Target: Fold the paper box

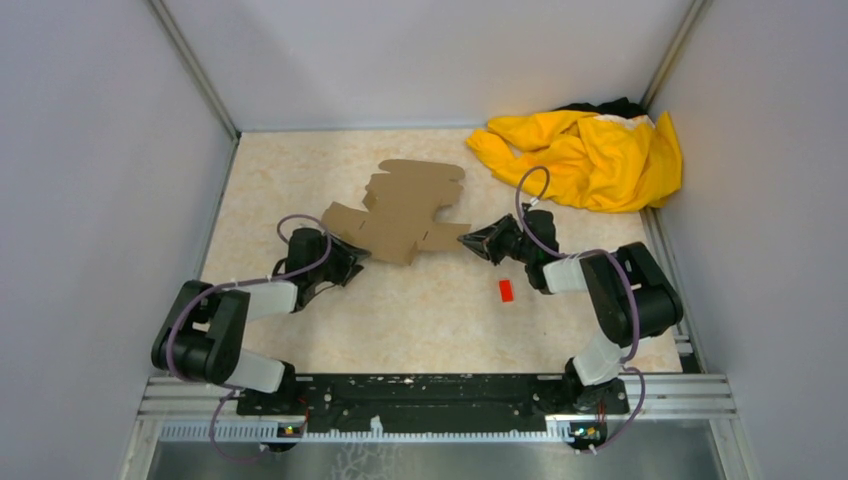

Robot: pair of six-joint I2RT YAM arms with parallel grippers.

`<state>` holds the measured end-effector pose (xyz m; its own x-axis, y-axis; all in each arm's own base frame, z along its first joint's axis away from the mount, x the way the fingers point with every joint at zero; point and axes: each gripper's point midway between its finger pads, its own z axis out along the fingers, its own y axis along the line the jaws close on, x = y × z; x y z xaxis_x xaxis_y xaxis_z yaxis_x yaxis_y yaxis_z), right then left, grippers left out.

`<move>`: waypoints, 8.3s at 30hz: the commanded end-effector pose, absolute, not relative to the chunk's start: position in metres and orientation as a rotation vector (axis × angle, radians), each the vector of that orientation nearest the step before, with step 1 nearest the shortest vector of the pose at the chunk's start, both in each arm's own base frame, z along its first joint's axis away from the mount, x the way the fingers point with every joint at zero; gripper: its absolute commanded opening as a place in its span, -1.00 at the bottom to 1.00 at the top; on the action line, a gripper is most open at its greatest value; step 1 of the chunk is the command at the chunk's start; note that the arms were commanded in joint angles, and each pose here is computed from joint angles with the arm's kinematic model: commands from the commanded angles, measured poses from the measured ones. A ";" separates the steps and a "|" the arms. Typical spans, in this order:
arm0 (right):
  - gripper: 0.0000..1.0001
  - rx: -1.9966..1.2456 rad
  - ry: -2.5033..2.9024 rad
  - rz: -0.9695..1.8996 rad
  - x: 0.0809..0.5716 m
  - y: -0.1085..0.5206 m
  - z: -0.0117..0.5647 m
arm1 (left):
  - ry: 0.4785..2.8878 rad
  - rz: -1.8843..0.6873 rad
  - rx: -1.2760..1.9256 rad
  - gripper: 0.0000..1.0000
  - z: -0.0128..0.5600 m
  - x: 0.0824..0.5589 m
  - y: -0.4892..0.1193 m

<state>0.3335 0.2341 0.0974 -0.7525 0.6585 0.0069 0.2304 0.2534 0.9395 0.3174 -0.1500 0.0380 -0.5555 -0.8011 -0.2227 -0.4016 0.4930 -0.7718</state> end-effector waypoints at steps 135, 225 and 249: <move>-0.17 0.115 2.264 1.379 0.373 0.215 0.116 | 2.127 0.933 0.794 -1.00 0.177 0.411 -0.207; -0.59 0.128 2.011 1.860 0.422 0.246 0.126 | 1.885 1.142 1.105 -1.00 0.133 0.360 -0.279; -0.60 0.086 1.956 1.920 0.384 0.241 0.140 | 1.791 1.197 1.148 -0.94 0.132 0.337 -0.289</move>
<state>0.3924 0.2390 0.1026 -0.9361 0.3339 -0.1104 -0.0857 0.0881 0.9924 0.3414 -0.2866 0.1254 -0.3803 0.9228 -0.0617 0.3261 0.1962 0.9248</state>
